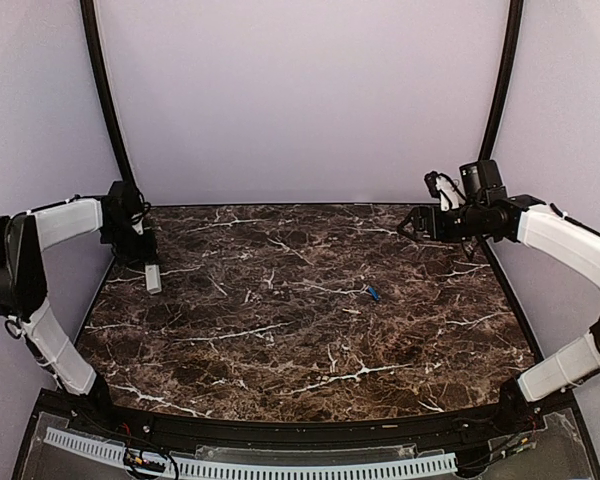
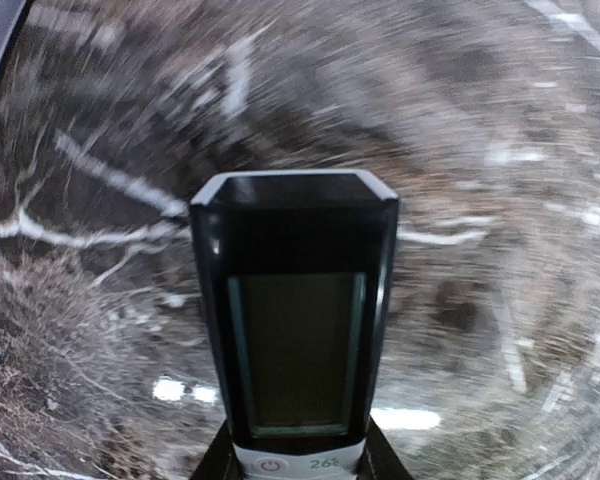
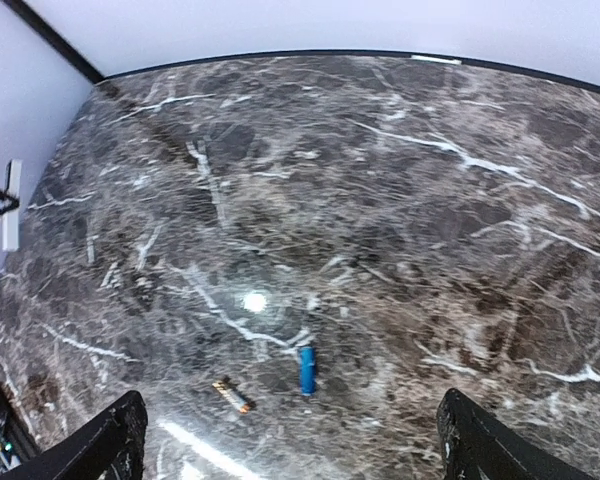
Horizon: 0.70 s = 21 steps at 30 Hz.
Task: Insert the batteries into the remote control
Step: Pick up the remote control from the corner of the board, then pass from the left arm to the right
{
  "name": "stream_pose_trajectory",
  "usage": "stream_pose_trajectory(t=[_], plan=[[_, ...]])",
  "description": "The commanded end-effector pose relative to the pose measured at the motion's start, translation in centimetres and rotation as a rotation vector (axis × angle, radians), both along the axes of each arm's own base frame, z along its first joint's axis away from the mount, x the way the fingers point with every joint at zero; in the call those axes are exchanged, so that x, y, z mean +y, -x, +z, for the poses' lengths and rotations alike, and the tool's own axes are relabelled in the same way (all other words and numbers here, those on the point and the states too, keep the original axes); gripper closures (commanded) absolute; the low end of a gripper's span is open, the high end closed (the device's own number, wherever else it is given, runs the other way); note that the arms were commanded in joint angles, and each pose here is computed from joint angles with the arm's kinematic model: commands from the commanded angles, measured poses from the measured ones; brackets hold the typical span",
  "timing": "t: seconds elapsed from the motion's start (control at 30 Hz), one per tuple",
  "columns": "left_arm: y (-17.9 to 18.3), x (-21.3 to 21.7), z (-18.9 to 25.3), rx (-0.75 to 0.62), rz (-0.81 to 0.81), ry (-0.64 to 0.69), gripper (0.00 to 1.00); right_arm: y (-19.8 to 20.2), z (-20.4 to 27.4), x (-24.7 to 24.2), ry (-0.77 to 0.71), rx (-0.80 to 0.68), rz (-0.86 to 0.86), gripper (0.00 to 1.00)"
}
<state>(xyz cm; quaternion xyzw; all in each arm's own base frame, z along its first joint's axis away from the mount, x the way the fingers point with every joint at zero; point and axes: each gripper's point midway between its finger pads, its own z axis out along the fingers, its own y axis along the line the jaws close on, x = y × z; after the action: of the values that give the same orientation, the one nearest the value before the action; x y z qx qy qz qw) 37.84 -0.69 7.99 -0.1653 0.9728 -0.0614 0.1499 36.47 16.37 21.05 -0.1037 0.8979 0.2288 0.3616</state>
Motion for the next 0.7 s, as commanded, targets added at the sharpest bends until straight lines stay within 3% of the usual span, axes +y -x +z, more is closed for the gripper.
stream_pose_trajectory(t=[0.0, 0.03, 0.1, 0.17, 0.23, 0.4, 0.6, 0.67], plan=[[-1.8, -12.1, 18.2, -0.675, -0.347, 0.092, 1.0, 3.6, 7.3, 6.7, -0.131, -0.205, 0.329, 0.02], [-1.7, -14.3, 21.5, -0.834, -0.423, 0.111, 1.0, 5.0, 8.8, 8.5, -0.156, -0.248, 0.415, 0.02], [1.7, -19.4, 28.0, -1.104, -0.586, 0.226, 1.0, 8.4, 11.4, 12.4, -0.194, -0.338, 0.593, 0.02], [6.0, -23.1, 32.7, -1.314, -0.73, 0.374, 1.0, 11.7, 13.9, 16.0, -0.244, -0.428, 0.756, 0.02], [9.5, -25.5, 35.1, -1.419, -0.834, 0.491, 1.0, 14.7, 15.7, 18.9, -0.306, -0.484, 0.889, 0.02], [15.5, -30.3, 36.5, -1.458, -1.073, 0.692, 1.0, 17.6, 19.0, 23.8, -0.421, -0.575, 1.027, 0.02], [19.1, -32.5, 36.4, -1.479, -1.205, 0.799, 1.0, 20.3, 20.0, 28.1, -0.439, -0.651, 1.144, 0.05], [19.8, -32.6, 36.5, -1.489, -1.224, 0.825, 1.0, 20.4, 19.4, 29.2, -0.423, -0.633, 1.158, 0.1]])
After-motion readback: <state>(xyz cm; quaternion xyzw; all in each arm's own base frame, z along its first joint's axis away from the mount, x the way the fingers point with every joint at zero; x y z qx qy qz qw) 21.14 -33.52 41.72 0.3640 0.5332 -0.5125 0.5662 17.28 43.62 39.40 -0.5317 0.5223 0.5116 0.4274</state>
